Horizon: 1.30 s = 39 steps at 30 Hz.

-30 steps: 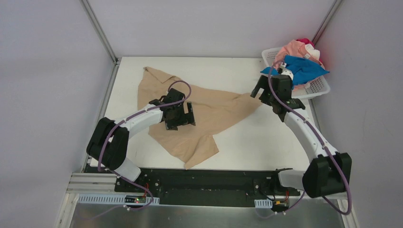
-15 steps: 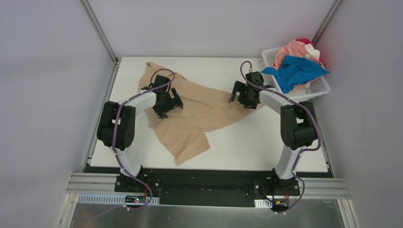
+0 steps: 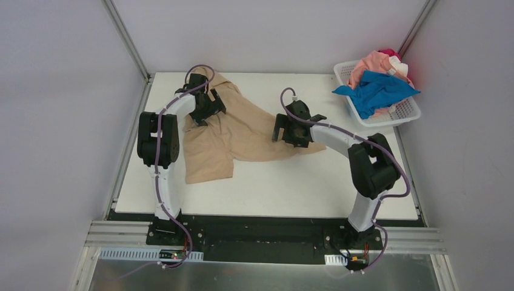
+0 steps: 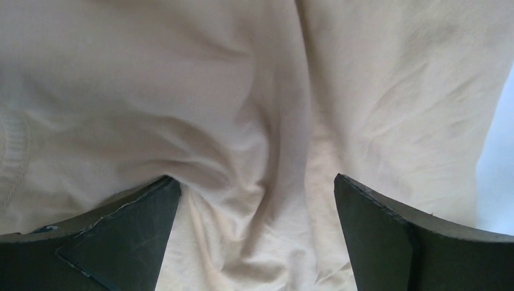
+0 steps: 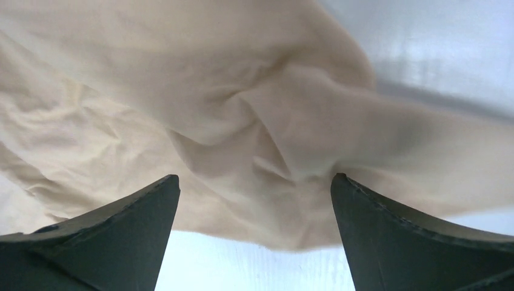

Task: Fold and stack the t-shirts
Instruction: Flatten out the tshirt

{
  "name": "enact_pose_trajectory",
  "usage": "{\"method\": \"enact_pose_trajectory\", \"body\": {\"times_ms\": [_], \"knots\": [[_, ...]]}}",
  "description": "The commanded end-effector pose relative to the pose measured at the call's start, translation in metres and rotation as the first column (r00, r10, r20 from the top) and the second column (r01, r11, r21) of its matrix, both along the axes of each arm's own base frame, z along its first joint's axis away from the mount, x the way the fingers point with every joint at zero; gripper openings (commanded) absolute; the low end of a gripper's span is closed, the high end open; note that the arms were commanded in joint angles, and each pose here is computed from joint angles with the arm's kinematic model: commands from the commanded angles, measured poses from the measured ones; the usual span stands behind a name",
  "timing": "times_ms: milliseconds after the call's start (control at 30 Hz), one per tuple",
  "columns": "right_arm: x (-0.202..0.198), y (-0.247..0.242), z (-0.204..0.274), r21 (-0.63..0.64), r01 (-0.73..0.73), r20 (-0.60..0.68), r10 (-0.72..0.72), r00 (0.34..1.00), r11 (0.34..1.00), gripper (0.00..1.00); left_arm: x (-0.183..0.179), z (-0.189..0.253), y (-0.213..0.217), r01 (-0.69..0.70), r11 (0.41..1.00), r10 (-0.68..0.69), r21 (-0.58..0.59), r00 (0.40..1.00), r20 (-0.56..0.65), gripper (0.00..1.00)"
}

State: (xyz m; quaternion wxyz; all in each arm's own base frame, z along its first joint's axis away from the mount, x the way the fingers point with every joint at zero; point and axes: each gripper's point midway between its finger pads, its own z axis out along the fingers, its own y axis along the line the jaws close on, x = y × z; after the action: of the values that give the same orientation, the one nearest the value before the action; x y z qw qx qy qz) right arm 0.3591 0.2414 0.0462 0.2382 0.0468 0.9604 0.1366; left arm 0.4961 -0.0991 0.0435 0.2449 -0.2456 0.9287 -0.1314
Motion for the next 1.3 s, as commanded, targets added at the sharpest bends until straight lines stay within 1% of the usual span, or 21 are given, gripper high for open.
{"method": "enact_pose_trajectory", "body": {"times_ms": [0,33,100,167,233,267,300,367,433,533,600,700,733,800,867,967,1067,1200,1267], "knots": [[0.010,-0.036,0.071,0.014,0.169,0.176,-0.169,0.970,0.986,0.99,-0.032,0.039,0.000,0.069,0.998,-0.069,0.008,0.997,0.016,0.99],[0.010,-0.046,0.078,0.013,0.202,0.199,-0.200,0.959,0.979,0.99,-0.045,0.046,0.001,0.068,0.998,-0.068,0.007,0.997,0.019,0.99],[0.002,-0.068,0.081,0.015,0.263,0.209,-0.260,0.943,0.965,0.99,-0.075,0.056,0.009,0.034,0.999,-0.035,0.030,0.999,0.026,0.99],[-0.006,-0.095,0.079,0.028,0.334,0.180,-0.333,0.925,0.942,0.99,-0.110,0.058,0.024,-0.033,0.997,0.032,0.068,0.999,0.023,0.99],[-0.011,-0.123,0.075,0.055,0.430,0.149,-0.433,0.889,0.901,0.99,-0.145,0.056,0.037,-0.112,0.990,0.111,0.087,0.994,0.018,1.00],[-0.011,-0.135,0.073,0.075,0.470,0.135,-0.476,0.869,0.879,0.99,-0.163,0.059,0.043,-0.151,0.985,0.148,0.089,0.988,0.034,1.00],[-0.011,-0.144,0.071,0.087,0.493,0.132,-0.501,0.855,0.865,0.99,-0.181,0.054,0.048,-0.180,0.979,0.179,0.092,0.984,0.021,1.00],[-0.011,-0.157,0.072,0.079,0.514,0.144,-0.520,0.842,0.854,0.99,-0.215,0.041,0.055,-0.234,0.968,0.236,0.095,0.972,-0.013,1.00],[-0.011,-0.163,0.072,0.049,0.511,0.162,-0.512,0.844,0.858,0.99,-0.241,0.035,0.055,-0.260,0.963,0.263,0.069,0.964,-0.040,1.00],[-0.011,-0.166,0.066,0.020,0.513,0.152,-0.510,0.847,0.858,0.99,-0.272,0.024,0.044,-0.263,0.965,0.262,-0.008,0.961,-0.086,1.00],[-0.011,-0.166,0.058,0.002,0.515,0.134,-0.510,0.850,0.857,0.99,-0.293,0.013,0.039,-0.271,0.962,0.264,-0.033,0.955,-0.139,1.00],[-0.010,-0.166,0.051,-0.020,0.516,0.110,-0.511,0.853,0.857,0.98,-0.320,0.000,0.043,-0.294,0.956,0.286,-0.013,0.939,-0.192,1.00],[-0.009,-0.166,0.051,-0.026,0.515,0.104,-0.510,0.854,0.857,0.97,-0.326,-0.002,0.044,-0.302,0.953,0.294,-0.007,0.933,-0.207,1.00],[-0.009,-0.166,0.048,-0.039,0.515,0.095,-0.510,0.855,0.856,0.95,-0.336,-0.004,0.042,-0.302,0.953,0.293,-0.006,0.929,-0.227,0.95],[-0.009,-0.168,0.044,-0.051,0.519,0.091,-0.514,0.853,0.853,0.95,-0.341,-0.005,0.042,-0.295,0.955,0.289,0.005,0.930,-0.229,0.93],[-0.009,-0.168,0.036,-0.062,0.525,0.080,-0.520,0.850,0.849,0.94,-0.343,-0.008,0.039,-0.284,0.959,0.279,0.013,0.929,-0.243,0.84],[-0.008,-0.168,0.032,-0.070,0.529,0.070,-0.524,0.849,0.846,0.92,-0.338,-0.009,0.041,-0.273,0.960,0.280,0.063,0.929,-0.240,0.74],[-0.008,-0.169,0.027,-0.075,0.538,0.059,-0.535,0.843,0.840,0.88,-0.327,-0.012,0.046,-0.259,0.953,0.290,0.159,0.930,-0.225,0.70],[-0.009,-0.167,0.024,-0.071,0.537,0.044,-0.535,0.844,0.841,0.85,-0.317,-0.015,0.047,-0.259,0.948,0.296,0.185,0.930,-0.216,0.67]]}}
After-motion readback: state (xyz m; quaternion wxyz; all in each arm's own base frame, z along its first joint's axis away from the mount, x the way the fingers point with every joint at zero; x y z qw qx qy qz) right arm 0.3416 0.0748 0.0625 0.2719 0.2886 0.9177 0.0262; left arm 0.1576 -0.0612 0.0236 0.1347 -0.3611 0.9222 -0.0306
